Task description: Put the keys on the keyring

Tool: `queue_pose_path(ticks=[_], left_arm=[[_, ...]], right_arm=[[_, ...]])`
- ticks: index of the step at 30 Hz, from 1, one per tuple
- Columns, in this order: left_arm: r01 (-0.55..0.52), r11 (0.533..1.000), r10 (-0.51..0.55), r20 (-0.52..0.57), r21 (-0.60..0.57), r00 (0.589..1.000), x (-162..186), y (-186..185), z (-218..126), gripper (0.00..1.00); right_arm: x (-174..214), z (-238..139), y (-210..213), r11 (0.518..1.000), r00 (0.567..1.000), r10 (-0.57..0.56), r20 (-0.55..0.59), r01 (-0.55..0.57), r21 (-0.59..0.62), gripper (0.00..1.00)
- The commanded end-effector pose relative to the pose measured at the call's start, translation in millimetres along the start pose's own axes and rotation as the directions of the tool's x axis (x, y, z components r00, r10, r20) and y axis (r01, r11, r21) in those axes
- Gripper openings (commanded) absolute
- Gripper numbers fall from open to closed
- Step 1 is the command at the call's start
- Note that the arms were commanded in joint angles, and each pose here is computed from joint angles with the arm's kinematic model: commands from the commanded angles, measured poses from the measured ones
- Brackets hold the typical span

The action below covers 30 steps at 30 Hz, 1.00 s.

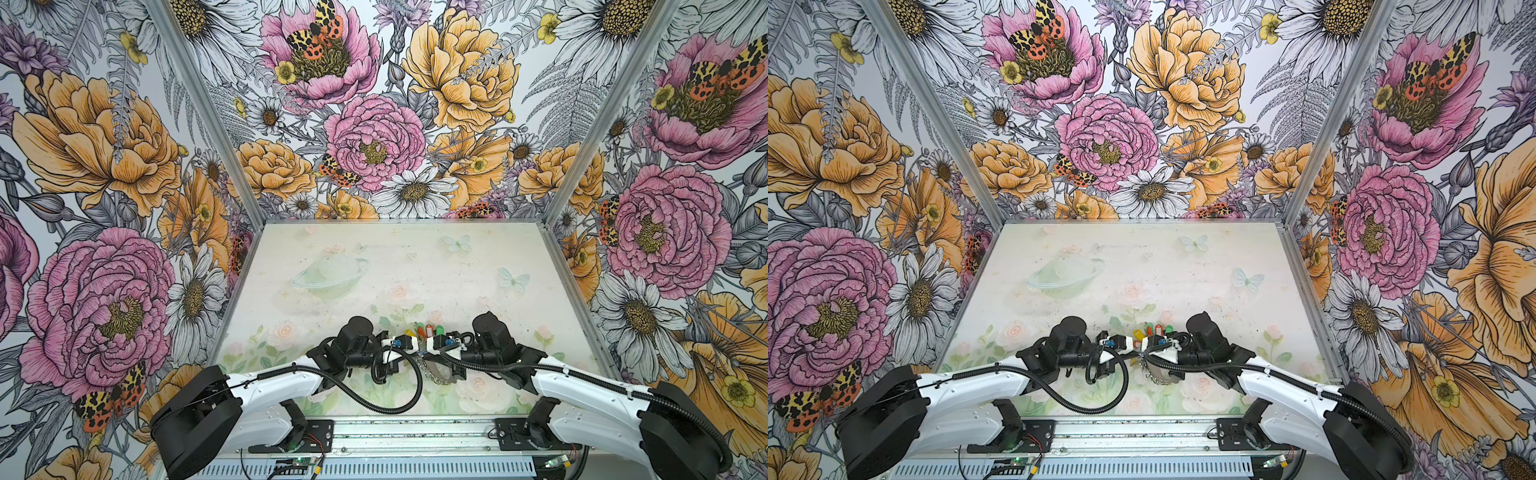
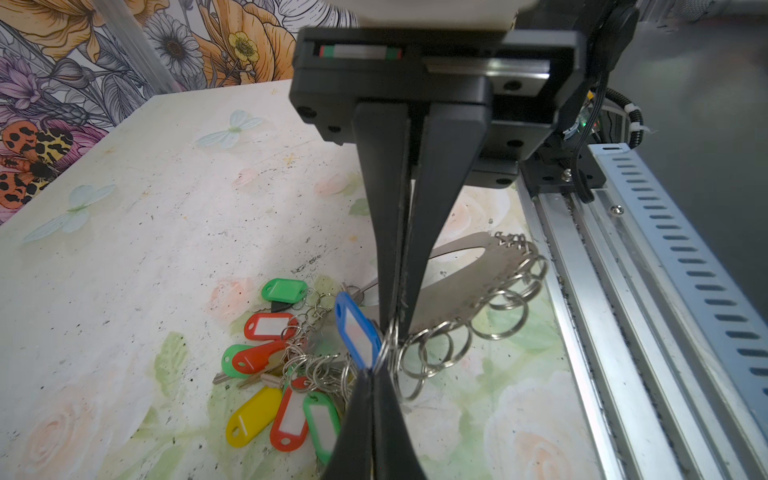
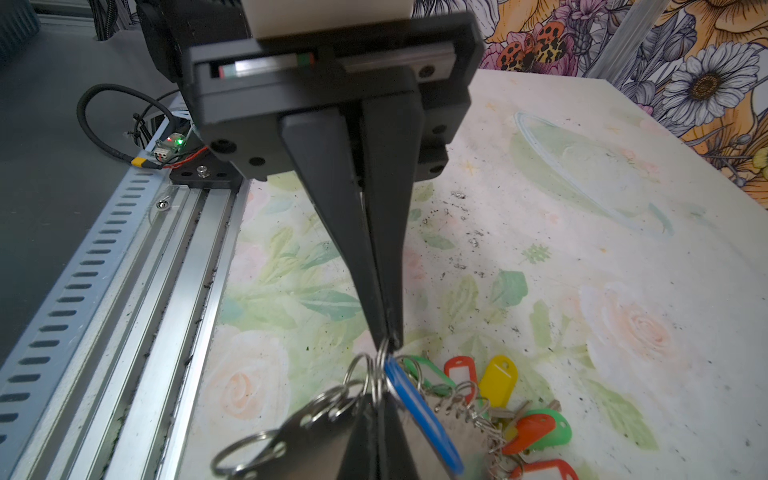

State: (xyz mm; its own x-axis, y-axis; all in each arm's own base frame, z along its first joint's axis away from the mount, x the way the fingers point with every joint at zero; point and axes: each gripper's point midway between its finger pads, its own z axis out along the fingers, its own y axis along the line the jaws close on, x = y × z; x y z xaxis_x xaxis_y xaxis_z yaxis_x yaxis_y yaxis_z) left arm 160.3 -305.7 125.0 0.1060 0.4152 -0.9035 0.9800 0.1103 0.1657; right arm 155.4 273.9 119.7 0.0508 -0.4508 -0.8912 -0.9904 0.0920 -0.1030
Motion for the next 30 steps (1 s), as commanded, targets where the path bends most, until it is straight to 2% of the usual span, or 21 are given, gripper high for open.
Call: queue_pose_path(ticks=[1,19,27,30], left_arm=[[0.007,1.000,-0.007,0.009,-0.008,1.000,-2,3,0,0.02],[-0.005,0.993,0.001,-0.034,-0.115,0.999,8,21,-2,0.00],[-0.003,0.996,-0.002,-0.051,-0.091,0.999,12,18,3,0.00],[0.002,0.997,-0.006,-0.051,-0.075,0.999,12,15,5,0.05]], right_arm=[[-17,-3,-5,0.999,0.998,-0.037,0.056,0.036,0.019,0.00],[-25,-17,-21,0.994,0.993,-0.032,0.114,0.020,0.105,0.00],[-37,-26,-30,0.989,0.984,-0.029,0.178,0.002,0.149,0.00],[-39,-25,-29,0.990,0.981,-0.027,0.190,0.000,0.140,0.00]])
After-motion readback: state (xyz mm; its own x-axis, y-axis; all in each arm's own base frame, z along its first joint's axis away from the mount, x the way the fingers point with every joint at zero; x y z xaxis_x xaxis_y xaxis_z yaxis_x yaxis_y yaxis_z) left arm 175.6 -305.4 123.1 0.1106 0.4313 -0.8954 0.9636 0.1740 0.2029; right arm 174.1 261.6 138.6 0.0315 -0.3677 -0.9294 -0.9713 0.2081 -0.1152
